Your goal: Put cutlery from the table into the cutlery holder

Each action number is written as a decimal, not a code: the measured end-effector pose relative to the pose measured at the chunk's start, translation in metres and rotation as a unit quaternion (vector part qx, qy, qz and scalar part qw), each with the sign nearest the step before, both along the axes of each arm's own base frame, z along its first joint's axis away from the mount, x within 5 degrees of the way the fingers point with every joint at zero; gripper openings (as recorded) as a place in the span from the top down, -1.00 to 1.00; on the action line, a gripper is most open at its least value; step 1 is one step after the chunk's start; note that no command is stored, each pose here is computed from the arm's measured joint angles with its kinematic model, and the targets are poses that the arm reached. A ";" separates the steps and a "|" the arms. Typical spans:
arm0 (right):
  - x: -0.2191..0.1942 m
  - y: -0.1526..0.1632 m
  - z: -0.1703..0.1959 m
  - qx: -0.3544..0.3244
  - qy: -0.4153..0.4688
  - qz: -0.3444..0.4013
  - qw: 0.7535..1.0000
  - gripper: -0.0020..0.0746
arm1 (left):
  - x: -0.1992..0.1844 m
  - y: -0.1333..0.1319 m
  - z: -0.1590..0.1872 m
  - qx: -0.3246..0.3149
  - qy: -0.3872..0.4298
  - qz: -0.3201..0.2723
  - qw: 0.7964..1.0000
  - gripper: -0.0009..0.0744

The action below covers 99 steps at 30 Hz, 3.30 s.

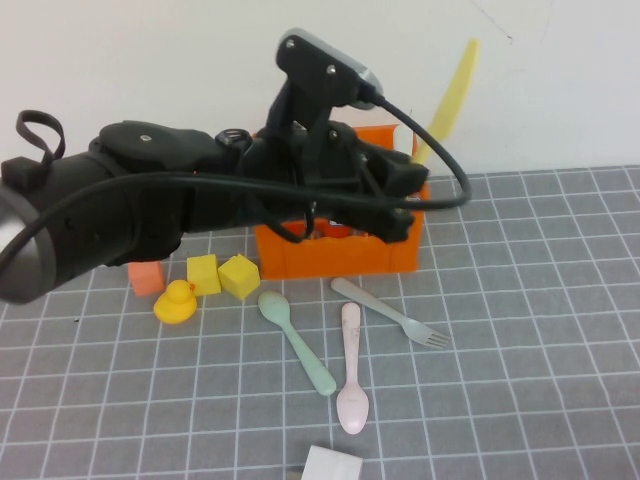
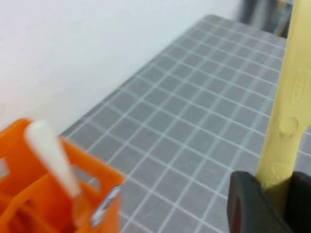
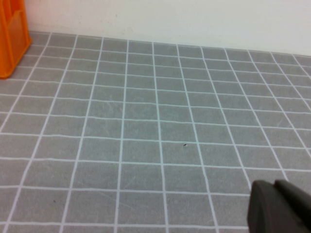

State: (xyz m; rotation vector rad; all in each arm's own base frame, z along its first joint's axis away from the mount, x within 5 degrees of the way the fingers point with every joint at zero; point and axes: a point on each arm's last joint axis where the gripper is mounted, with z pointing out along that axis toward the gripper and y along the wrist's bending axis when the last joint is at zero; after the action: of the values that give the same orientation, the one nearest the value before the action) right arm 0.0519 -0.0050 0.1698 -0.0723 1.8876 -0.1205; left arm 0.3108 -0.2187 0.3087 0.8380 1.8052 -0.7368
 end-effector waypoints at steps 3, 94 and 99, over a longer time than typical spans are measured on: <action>0.000 0.000 0.000 0.000 0.000 0.000 1.000 0.95 | -0.003 -0.002 0.000 0.003 -0.007 -0.025 1.000 0.64; 0.000 0.000 0.000 0.000 0.000 -0.001 1.000 0.95 | -0.079 0.082 -0.001 0.037 -0.120 0.145 0.981 0.97; 0.000 0.000 0.000 0.000 0.000 -0.001 1.000 0.95 | -0.092 0.101 -0.016 0.083 -0.065 0.202 0.974 0.98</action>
State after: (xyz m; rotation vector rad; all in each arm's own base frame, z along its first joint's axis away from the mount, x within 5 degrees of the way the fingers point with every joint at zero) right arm 0.0519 -0.0050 0.1698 -0.0710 1.8876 -0.1214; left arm 0.2190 -0.1174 0.2922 0.5809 1.8556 -0.2653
